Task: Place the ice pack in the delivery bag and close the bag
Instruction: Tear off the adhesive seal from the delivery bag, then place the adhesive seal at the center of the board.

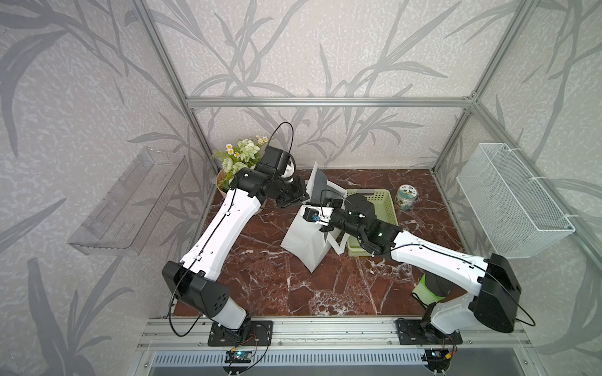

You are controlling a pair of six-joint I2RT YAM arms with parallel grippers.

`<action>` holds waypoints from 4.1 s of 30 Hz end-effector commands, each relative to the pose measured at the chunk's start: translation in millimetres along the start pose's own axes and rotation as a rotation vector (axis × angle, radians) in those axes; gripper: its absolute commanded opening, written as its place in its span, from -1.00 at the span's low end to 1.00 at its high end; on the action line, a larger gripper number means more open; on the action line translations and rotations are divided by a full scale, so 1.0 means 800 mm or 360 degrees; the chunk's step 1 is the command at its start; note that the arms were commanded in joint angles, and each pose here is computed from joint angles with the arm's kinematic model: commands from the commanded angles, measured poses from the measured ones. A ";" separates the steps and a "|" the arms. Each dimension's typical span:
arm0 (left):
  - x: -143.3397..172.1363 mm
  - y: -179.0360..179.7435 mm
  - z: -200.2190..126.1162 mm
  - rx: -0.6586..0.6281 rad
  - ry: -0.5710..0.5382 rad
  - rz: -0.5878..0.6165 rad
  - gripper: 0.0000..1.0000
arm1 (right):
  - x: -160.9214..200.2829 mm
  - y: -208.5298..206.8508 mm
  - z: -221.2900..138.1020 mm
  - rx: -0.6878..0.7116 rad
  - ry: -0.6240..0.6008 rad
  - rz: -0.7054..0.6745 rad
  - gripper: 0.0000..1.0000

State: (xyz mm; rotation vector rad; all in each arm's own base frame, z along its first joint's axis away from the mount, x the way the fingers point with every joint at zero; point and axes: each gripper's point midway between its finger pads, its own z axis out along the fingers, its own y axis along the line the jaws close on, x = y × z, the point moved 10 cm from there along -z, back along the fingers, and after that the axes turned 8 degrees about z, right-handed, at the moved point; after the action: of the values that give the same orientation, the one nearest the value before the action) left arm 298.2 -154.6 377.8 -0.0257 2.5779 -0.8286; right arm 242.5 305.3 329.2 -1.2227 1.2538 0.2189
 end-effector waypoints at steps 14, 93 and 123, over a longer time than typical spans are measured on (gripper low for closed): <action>-0.017 0.016 -0.055 -0.0051 -0.0220 0.0008 -0.06 | -0.006 -0.032 -0.010 0.0074 -0.0019 0.0198 -1.00; 0.037 0.023 -0.114 -0.0410 -0.1165 0.0983 0.93 | 0.180 -0.144 -0.293 0.1492 0.1993 0.1116 -1.00; 0.142 0.056 -0.121 -0.0135 -0.0706 0.1084 0.96 | 0.108 -0.175 -0.209 0.0219 0.0755 0.1206 0.75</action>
State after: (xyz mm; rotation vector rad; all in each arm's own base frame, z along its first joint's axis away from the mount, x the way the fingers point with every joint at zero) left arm 174.3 -77.6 394.6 0.4528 1.9617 -0.2820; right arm 270.8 52.9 364.5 -0.3579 2.2330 0.1606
